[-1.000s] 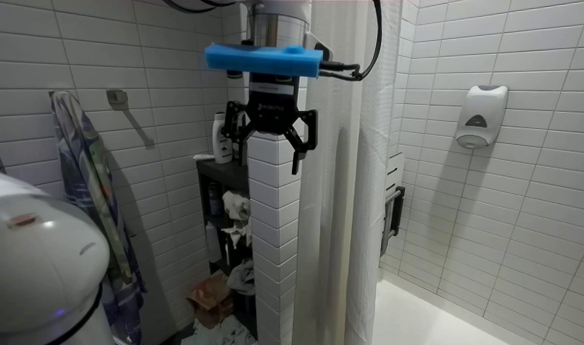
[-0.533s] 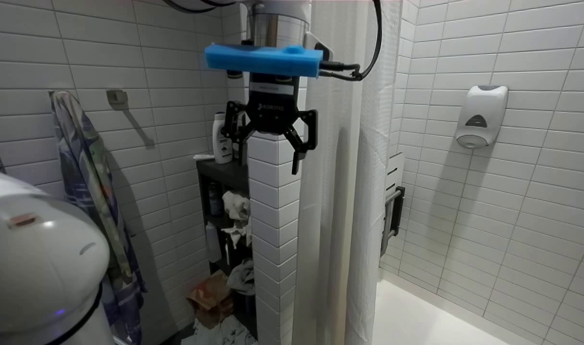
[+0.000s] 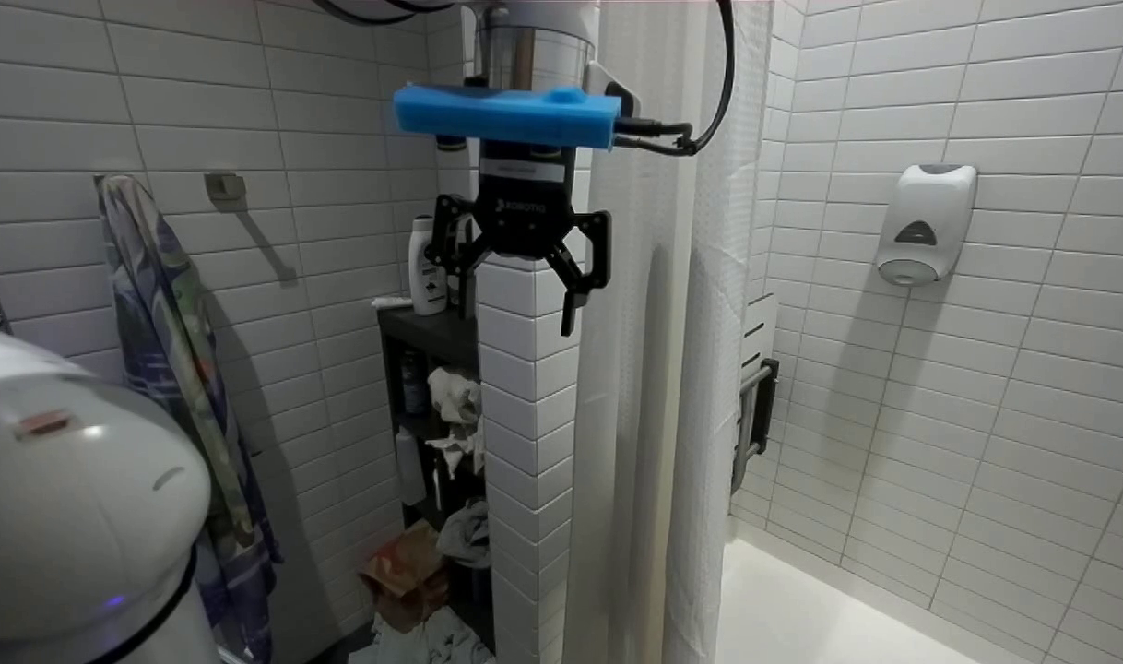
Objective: Draw the curtain to the right.
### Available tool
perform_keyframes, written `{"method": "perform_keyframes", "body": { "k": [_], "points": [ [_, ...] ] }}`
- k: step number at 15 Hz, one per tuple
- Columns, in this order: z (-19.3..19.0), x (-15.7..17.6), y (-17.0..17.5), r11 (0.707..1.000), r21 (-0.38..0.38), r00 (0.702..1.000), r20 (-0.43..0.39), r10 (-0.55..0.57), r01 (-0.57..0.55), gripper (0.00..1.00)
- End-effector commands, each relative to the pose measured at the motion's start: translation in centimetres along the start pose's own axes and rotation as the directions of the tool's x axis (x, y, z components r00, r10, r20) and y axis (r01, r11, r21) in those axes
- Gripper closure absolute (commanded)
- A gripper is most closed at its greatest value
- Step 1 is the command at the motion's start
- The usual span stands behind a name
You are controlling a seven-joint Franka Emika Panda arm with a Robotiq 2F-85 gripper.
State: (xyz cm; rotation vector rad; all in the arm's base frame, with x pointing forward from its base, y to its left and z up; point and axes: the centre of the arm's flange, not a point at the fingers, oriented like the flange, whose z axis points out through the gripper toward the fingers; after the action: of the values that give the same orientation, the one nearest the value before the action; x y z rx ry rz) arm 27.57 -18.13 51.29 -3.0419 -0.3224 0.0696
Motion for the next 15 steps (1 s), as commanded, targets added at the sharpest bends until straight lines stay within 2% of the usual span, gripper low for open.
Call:
{"method": "perform_keyframes", "body": {
  "k": [1, 5, 9, 11, 15],
  "points": [
    [0.0, 0.0, 0.0, 1.000, 0.000, 1.000, 0.000, 0.000, 0.000, 0.00],
    [-0.8, 0.4, -1.4, 0.998, 0.032, 0.995, -0.080, 0.056, -0.053, 0.00],
    [-1.6, 1.3, -1.5, 0.989, 0.055, 0.968, -0.207, 0.144, -0.136, 0.00],
    [-2.5, 1.5, -0.6, 0.980, 0.036, 0.937, -0.289, 0.196, -0.194, 0.00],
    [-4.7, 1.1, 2.5, 0.950, -0.019, 0.845, -0.463, 0.267, -0.310, 0.00]
  ]
}}
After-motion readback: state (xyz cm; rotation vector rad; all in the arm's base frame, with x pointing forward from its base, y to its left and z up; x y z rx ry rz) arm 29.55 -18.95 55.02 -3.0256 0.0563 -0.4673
